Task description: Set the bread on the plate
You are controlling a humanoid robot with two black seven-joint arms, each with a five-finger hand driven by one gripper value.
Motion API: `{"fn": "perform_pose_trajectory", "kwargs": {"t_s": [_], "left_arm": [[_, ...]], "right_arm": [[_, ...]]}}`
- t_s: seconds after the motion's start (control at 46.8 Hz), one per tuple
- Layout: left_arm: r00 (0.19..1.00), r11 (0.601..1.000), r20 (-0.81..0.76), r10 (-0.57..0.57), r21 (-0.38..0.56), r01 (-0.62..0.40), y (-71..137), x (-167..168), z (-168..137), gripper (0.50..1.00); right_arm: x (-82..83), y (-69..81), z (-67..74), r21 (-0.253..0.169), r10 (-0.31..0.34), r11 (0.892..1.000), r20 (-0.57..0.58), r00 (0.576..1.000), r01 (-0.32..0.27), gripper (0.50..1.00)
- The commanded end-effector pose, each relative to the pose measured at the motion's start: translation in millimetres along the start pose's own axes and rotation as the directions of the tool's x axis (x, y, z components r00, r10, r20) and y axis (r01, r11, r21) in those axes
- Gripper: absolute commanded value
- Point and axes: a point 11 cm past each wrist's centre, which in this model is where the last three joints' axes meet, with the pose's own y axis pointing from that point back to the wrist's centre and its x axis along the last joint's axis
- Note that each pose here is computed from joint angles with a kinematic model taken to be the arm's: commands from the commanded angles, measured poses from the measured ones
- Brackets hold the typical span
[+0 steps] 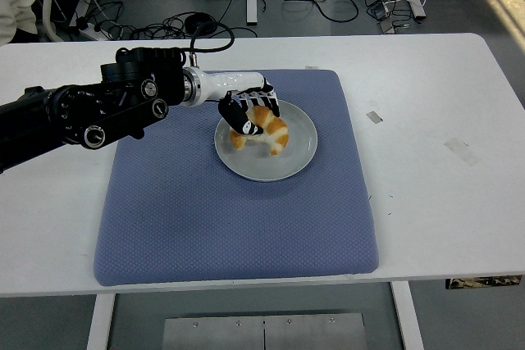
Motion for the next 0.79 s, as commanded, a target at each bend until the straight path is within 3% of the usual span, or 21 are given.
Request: {"fn": "perform_pose_trajectory", "kwargs": {"t_s": [0.0, 0.769], "left_arm": [[1.0, 1.0, -0.003, -0.002, 0.004, 0.002, 0.1, -1.4, -2.3, 0.571], [1.0, 1.0, -0.02, 0.011, 0.015, -0.011, -1.7, -2.6, -7.7, 0.571]], "right_arm": [[0.0, 0.0, 0.0, 0.0, 0.0, 1.0, 0.0, 1.0, 0.0, 1.0], [0.0, 0.0, 0.0, 0.0, 0.0, 1.0, 0.0, 1.0, 0.0, 1.0]]}}
